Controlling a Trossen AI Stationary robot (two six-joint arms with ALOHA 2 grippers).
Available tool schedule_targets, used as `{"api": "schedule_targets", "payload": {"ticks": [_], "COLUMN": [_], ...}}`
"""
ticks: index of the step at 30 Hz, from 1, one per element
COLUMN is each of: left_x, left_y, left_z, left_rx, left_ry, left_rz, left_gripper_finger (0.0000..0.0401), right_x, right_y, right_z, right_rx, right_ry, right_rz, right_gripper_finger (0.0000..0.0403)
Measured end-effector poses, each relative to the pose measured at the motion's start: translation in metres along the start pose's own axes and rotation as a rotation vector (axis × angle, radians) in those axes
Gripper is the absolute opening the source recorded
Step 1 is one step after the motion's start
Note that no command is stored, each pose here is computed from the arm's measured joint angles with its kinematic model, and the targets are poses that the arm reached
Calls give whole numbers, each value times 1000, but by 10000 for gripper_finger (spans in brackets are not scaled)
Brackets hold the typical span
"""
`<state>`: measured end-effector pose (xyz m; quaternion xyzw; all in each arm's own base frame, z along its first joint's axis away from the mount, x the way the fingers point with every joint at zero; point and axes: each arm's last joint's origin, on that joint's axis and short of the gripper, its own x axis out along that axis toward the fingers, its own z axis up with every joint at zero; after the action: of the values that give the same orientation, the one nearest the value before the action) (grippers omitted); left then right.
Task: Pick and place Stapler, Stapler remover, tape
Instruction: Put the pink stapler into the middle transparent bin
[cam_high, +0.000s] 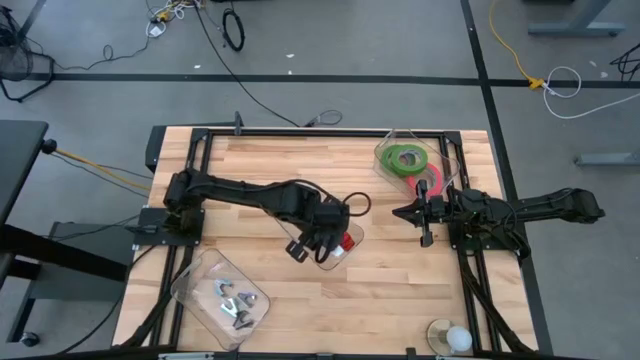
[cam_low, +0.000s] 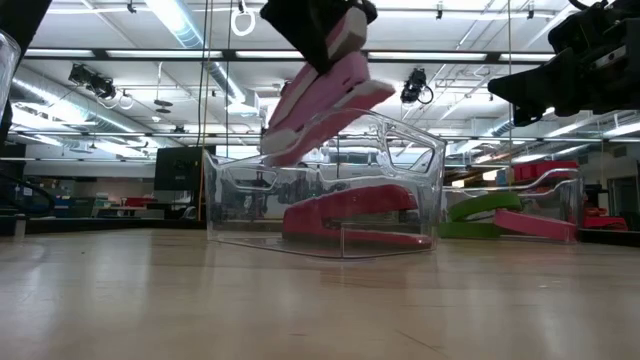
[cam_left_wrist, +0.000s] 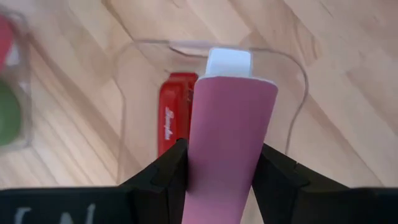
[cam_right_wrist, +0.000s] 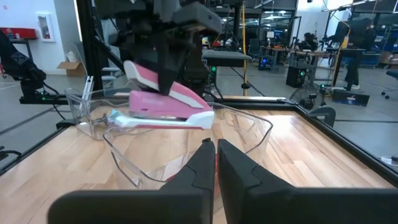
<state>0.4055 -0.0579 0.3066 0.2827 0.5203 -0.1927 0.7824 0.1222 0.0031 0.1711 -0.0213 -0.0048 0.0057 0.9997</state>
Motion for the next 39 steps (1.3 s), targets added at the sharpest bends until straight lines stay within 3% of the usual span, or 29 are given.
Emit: {"api": "schedule_targets", "payload": {"ticks": [12,25,39], "left_x": [35,71,88], "left_y": [-7,-22,-22], "left_z": [-9,-32,-41], "left_rx": [-1,55,45], "left_ry": [9,127,128], "left_rz": [-16,-55,-26], "left_gripper_finger": [149,149,149], "right_x": [0,0,0], "right_y": [0,0,0], "right_z": [0,0,0], "right_rx": [0,0,0], "right_ry": [0,0,0], "right_rz": [0,0,0], "right_gripper_finger": [22,22,22]}}
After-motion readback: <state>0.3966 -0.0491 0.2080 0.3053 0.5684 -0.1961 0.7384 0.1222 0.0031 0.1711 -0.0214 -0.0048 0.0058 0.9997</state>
